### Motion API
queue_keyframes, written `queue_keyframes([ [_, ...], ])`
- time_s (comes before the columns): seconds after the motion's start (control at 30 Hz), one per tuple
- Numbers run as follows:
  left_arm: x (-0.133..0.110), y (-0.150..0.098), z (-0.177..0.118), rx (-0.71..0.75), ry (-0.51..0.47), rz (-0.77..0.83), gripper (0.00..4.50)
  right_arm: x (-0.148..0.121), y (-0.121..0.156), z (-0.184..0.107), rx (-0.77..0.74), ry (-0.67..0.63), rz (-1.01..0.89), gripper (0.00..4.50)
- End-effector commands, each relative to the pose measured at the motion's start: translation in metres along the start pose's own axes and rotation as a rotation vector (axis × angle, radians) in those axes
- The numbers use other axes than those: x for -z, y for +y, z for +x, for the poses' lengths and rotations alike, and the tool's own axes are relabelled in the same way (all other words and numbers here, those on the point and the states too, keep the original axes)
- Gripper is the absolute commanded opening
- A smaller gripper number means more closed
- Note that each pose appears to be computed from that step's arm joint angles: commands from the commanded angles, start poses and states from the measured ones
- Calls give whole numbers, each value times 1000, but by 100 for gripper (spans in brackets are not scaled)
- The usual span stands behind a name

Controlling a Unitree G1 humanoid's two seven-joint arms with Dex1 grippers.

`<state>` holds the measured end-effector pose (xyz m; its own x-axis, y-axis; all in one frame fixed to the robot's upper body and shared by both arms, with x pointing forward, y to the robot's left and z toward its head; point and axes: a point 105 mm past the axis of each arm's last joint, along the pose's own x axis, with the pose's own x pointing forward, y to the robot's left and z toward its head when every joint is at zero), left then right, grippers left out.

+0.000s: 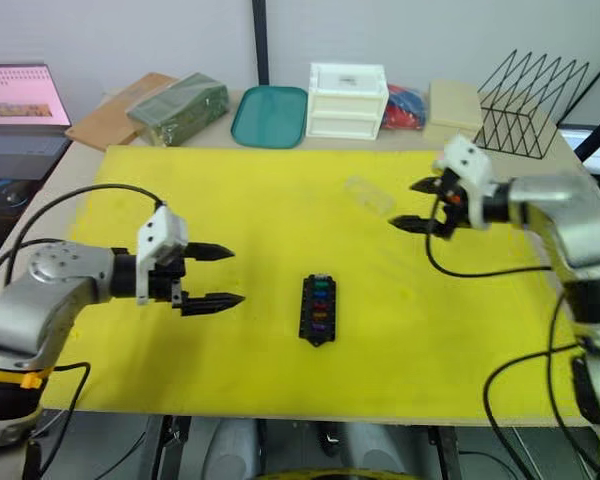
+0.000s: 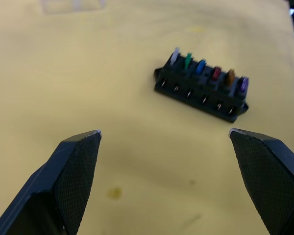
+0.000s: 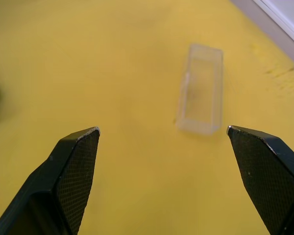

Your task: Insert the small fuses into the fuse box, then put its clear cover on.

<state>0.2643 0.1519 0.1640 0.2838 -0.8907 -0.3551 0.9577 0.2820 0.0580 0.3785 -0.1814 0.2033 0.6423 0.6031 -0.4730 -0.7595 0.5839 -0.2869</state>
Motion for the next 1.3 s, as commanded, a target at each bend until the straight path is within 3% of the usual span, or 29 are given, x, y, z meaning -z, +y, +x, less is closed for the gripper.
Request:
queue_keyframes([
  [0.03,-5,-7,8,20,-7,43,450,-11,-20,15,53,19,12,443],
  [0.27,0,-22,17,25,-9,40,450,-16,-31,66,62,80,95,443],
  [0.8,3,-30,17,-7,-13,24,450,2,-24,90,63,119,156,443],
  [0.93,9,-35,12,-7,7,12,450,-2,-23,91,64,94,177,355],
  [1.07,14,-44,9,4,25,-9,450,-4,-22,93,61,82,183,205],
  [1.1,15,-48,9,13,25,-15,450,-4,-22,92,59,78,185,187],
  [1.3,19,-68,16,65,19,-49,450,-15,-21,88,18,57,157,188],
])
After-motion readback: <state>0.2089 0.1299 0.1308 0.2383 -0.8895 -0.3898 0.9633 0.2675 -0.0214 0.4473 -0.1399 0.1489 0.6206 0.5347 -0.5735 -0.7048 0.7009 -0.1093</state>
